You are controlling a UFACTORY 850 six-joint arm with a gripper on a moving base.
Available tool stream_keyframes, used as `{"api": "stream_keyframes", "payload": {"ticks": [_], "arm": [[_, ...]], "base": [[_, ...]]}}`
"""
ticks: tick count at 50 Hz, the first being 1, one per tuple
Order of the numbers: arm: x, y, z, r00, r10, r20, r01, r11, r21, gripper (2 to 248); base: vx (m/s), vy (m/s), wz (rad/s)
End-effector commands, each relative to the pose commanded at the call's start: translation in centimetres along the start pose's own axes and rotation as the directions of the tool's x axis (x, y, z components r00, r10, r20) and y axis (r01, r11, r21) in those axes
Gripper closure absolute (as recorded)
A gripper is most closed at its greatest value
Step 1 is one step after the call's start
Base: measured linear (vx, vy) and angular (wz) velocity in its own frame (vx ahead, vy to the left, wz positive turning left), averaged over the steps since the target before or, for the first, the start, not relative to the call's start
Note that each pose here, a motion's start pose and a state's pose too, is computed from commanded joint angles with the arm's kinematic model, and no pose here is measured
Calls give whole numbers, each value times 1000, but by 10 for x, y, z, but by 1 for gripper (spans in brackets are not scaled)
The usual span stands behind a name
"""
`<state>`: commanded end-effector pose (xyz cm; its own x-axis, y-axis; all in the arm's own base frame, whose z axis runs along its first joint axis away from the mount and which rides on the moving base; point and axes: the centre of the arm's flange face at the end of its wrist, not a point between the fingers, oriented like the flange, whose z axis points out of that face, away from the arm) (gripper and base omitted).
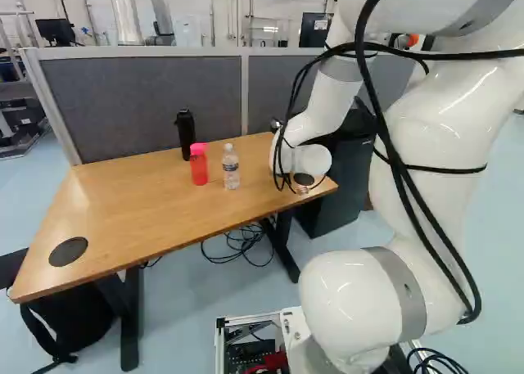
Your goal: Pick up the green bottle from the table
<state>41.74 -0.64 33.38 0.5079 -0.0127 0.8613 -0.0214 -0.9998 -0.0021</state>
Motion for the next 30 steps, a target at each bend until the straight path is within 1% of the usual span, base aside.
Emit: {"api": "stream_keyframes", "payload": {"ticks": [5,6,16,30], "arm": [[0,-1,0,1000,-1,0,1,1000,1,120],[0,-1,0,1000,-1,0,1,1000,2,133],[-1,-6,-5,1000,-7,-1,7,1000,12,134],[0,-15,-29,999,-18,-26,19,999,33,134]], "base": [[0,0,0],[0,0,0],[0,0,0],[0,0,0]]}}
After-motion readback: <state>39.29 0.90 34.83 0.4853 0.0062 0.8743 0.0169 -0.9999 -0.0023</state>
